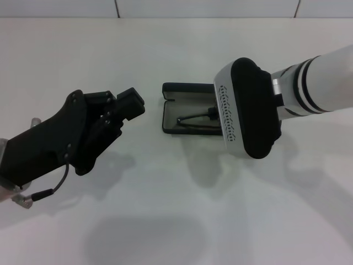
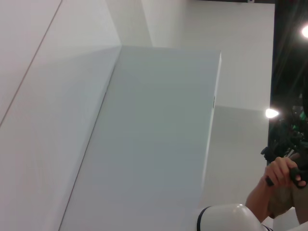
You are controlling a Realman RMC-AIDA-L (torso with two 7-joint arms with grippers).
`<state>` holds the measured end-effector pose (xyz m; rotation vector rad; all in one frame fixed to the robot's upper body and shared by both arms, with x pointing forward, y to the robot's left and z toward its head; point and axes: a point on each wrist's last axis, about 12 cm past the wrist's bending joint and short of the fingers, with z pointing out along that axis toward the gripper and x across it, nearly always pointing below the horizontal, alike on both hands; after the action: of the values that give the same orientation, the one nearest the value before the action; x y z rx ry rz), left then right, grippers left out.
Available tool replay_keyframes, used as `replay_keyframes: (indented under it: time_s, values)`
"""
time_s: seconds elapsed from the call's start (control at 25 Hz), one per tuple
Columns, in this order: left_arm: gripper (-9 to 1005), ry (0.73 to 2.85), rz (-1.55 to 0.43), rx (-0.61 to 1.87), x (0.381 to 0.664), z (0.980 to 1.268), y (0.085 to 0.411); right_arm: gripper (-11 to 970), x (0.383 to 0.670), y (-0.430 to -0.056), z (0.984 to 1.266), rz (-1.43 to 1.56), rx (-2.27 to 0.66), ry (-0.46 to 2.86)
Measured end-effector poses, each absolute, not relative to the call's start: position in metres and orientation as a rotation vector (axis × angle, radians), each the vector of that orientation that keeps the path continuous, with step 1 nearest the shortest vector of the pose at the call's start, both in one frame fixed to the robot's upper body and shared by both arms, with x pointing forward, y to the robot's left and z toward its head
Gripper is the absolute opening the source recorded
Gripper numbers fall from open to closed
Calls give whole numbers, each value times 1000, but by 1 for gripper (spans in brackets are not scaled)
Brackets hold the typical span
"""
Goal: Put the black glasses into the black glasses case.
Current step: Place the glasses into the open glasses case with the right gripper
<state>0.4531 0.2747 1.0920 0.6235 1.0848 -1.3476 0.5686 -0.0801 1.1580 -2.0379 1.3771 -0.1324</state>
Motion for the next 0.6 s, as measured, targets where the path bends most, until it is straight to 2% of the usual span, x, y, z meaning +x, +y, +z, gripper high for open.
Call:
replay_keyframes:
  time_s: [0.6]
  values:
    - [54,1086,-1334,621,451,1089,274,47,582,-71,1147,-201,-2001,1376]
